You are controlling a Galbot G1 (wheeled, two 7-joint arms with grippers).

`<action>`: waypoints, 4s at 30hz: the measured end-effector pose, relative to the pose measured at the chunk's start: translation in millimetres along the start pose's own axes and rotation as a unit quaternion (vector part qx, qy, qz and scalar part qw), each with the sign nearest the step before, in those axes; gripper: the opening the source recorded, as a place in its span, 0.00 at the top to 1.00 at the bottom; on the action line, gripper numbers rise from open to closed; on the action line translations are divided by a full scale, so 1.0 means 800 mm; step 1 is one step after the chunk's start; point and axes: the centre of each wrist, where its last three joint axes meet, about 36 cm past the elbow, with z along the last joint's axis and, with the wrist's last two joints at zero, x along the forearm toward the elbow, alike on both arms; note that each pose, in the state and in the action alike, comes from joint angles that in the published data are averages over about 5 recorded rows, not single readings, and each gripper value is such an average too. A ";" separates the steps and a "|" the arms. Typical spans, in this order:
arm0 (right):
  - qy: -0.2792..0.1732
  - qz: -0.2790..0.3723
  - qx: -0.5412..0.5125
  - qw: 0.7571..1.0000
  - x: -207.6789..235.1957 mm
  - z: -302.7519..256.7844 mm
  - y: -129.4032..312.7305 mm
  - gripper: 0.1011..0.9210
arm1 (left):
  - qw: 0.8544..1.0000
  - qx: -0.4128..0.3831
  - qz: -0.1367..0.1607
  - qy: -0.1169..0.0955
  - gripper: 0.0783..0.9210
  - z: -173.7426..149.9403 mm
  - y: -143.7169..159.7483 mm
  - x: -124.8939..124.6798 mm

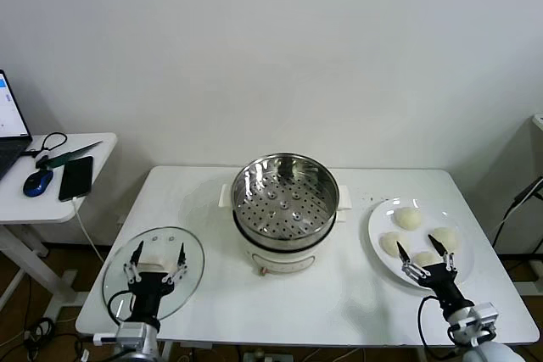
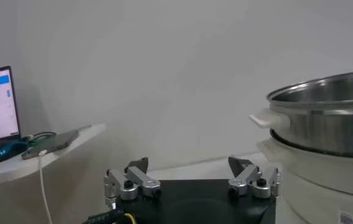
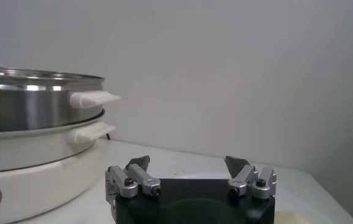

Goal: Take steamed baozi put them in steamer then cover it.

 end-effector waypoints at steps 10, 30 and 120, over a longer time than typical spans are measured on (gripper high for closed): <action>0.063 -0.111 0.117 0.985 -0.060 -0.057 -0.089 0.12 | 1.000 -0.003 0.004 0.000 0.12 0.002 0.001 0.001; 0.306 -0.346 0.423 0.780 -0.255 -0.218 -0.226 0.12 | 1.000 -0.001 -0.007 0.005 0.12 0.008 0.007 -0.001; 0.216 -0.479 0.666 0.529 -0.462 -0.529 -0.014 0.29 | 0.999 -0.012 -0.008 0.030 0.12 0.021 0.017 0.002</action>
